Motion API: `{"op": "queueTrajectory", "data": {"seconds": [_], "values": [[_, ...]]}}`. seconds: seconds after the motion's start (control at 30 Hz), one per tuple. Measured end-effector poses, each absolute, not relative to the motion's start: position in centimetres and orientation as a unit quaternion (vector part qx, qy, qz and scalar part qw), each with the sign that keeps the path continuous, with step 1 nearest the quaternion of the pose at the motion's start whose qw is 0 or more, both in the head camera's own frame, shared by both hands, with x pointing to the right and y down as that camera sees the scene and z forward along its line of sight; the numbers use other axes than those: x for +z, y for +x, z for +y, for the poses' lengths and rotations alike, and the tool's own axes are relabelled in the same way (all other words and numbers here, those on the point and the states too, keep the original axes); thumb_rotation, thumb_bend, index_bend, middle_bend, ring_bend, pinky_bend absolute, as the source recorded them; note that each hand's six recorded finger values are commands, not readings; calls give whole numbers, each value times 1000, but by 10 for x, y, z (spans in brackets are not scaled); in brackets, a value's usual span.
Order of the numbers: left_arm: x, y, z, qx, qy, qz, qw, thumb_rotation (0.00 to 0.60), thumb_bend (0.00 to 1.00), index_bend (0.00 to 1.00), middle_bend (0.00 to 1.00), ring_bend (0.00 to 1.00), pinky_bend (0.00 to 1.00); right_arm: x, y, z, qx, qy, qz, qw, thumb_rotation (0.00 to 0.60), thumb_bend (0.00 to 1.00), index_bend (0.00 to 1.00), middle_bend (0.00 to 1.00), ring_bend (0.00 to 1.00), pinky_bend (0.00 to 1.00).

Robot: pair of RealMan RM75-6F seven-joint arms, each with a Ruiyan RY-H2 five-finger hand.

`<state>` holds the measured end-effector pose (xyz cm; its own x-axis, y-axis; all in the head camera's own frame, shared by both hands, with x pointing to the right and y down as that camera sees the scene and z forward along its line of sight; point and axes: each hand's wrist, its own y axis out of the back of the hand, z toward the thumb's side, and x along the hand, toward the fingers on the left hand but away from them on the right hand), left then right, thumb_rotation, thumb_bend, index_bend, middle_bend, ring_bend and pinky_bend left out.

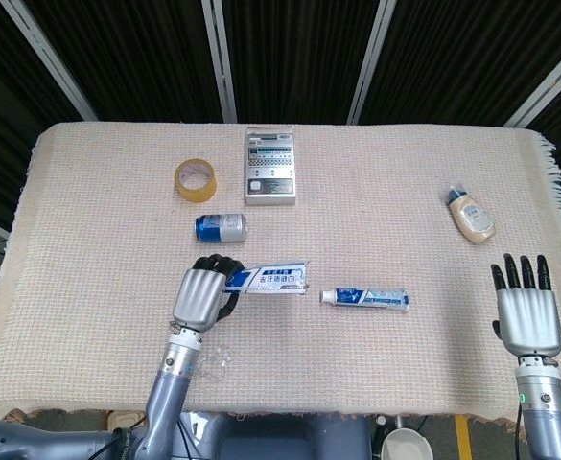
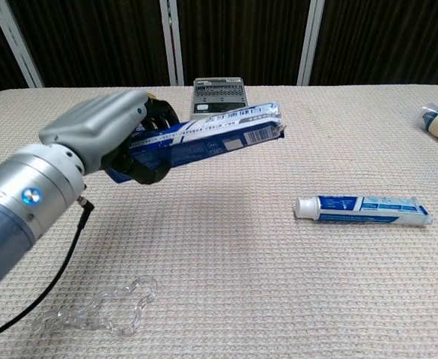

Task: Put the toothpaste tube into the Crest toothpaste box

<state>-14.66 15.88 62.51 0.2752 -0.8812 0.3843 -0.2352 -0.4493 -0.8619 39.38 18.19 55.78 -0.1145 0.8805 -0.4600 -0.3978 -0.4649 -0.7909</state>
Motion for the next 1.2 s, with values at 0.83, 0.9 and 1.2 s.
{"op": "queueTrajectory", "data": {"seconds": [0.83, 0.9, 1.2], "values": [[537, -228, 87, -479, -671, 441, 356, 600, 394, 327, 328, 247, 290, 598, 334, 192, 652, -572, -237, 437, 600, 176, 198, 122, 94, 0], [540, -229, 85, -456, -683, 453, 347, 600, 394, 335, 329, 247, 290, 604, 328, 193, 649, -580, -235, 433, 600, 176, 198, 122, 94, 0], [550, -220, 88, -375, -749, 462, 292, 600, 394, 344, 331, 247, 290, 624, 304, 183, 641, -599, -238, 417, 600, 176, 198, 127, 94, 0]]}}
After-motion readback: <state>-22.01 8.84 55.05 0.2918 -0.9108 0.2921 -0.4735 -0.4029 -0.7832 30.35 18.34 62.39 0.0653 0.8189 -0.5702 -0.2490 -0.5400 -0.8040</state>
